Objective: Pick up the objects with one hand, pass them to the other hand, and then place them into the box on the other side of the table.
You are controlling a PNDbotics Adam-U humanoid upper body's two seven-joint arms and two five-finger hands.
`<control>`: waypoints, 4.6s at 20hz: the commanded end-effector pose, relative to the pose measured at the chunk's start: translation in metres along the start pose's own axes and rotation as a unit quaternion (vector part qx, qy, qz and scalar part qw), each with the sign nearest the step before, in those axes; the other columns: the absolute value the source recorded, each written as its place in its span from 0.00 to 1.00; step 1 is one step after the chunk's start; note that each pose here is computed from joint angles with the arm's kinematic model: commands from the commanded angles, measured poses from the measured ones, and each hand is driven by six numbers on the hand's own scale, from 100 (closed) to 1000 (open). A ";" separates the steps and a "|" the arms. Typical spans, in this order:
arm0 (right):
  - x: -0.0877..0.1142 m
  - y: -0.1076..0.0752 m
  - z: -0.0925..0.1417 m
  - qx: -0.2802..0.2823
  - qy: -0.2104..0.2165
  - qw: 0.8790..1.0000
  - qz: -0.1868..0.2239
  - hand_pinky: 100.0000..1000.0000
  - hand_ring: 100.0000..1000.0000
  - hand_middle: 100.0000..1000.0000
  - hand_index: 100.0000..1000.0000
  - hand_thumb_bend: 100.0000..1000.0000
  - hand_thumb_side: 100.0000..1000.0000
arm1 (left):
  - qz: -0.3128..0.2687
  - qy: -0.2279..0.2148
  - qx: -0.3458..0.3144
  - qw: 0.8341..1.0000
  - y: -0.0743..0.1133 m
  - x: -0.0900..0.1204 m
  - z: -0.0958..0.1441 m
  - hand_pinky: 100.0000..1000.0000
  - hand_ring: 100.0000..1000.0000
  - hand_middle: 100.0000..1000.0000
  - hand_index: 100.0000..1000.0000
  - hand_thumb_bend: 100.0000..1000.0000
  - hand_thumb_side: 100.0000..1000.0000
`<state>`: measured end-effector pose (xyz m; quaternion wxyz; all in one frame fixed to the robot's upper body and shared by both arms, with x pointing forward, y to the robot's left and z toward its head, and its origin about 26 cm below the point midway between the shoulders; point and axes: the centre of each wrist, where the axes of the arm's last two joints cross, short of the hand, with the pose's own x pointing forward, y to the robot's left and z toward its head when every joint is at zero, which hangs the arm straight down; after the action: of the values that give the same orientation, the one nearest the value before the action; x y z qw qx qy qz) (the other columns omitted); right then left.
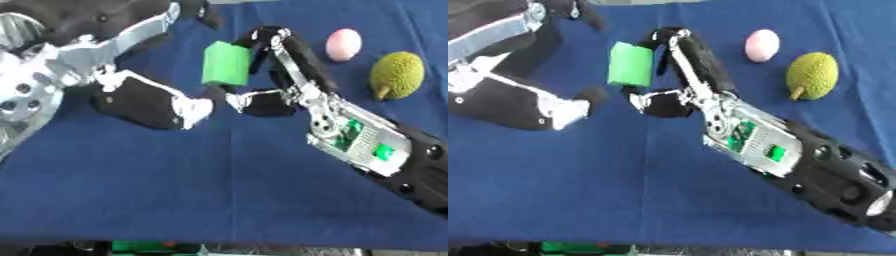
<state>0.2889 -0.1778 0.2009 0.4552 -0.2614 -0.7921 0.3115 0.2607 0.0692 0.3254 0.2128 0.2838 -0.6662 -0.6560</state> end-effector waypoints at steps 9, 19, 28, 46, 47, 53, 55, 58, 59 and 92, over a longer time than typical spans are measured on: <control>0.005 -0.003 -0.002 -0.005 -0.022 1.000 0.014 0.00 0.43 0.56 0.45 0.39 0.00 | -0.011 0.019 -0.016 1.000 -0.004 -0.002 -0.006 0.90 0.83 0.78 0.85 0.32 0.38; 0.007 -0.001 -0.001 0.005 -0.036 0.999 0.021 0.00 0.43 0.56 0.45 0.39 0.00 | -0.024 0.028 -0.028 0.999 -0.018 -0.012 -0.023 0.90 0.84 0.79 0.86 0.35 0.36; 0.009 0.001 -0.002 0.011 -0.044 0.999 0.017 0.00 0.43 0.56 0.44 0.39 0.00 | -0.026 0.036 -0.010 0.999 -0.025 -0.016 -0.033 0.89 0.83 0.78 0.85 0.29 0.30; 0.015 0.001 -0.005 -0.001 -0.061 0.998 0.016 0.00 0.43 0.55 0.44 0.22 0.00 | -0.021 0.042 -0.017 0.999 -0.045 -0.024 -0.052 0.89 0.83 0.78 0.85 0.31 0.32; 0.015 0.001 -0.005 -0.002 -0.061 0.998 0.016 0.00 0.43 0.55 0.44 0.22 0.00 | -0.022 0.041 -0.018 0.999 -0.046 -0.025 -0.053 0.89 0.83 0.78 0.85 0.31 0.33; 0.015 0.001 -0.005 -0.003 -0.065 0.998 0.016 0.00 0.43 0.55 0.44 0.21 0.00 | -0.034 0.041 -0.016 0.998 -0.050 -0.027 -0.056 0.89 0.84 0.79 0.86 0.34 0.35; 0.015 0.002 -0.004 -0.001 -0.066 0.998 0.016 0.00 0.43 0.55 0.44 0.21 0.00 | -0.037 0.043 -0.014 0.998 -0.052 -0.027 -0.058 0.89 0.84 0.79 0.86 0.34 0.35; 0.015 0.002 -0.004 0.002 -0.069 0.997 0.017 0.00 0.43 0.55 0.44 0.21 0.00 | -0.037 0.044 -0.006 0.998 -0.052 -0.028 -0.060 0.88 0.83 0.78 0.85 0.31 0.32; 0.015 0.002 -0.004 0.002 -0.069 0.997 0.017 0.00 0.43 0.55 0.44 0.21 0.00 | -0.035 0.043 -0.003 0.998 -0.052 -0.028 -0.060 0.88 0.82 0.77 0.85 0.29 0.31; 0.011 0.004 -0.001 -0.002 -0.051 0.997 0.059 0.02 0.62 0.81 0.70 0.63 0.12 | 0.017 0.022 0.038 0.999 -0.049 -0.020 -0.055 0.74 0.60 0.45 0.39 0.00 0.20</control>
<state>0.2860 -0.1648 0.1998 0.4049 -0.2831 -0.7981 0.3449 0.3177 0.0400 0.2713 0.2397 0.2866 -0.6839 -0.6266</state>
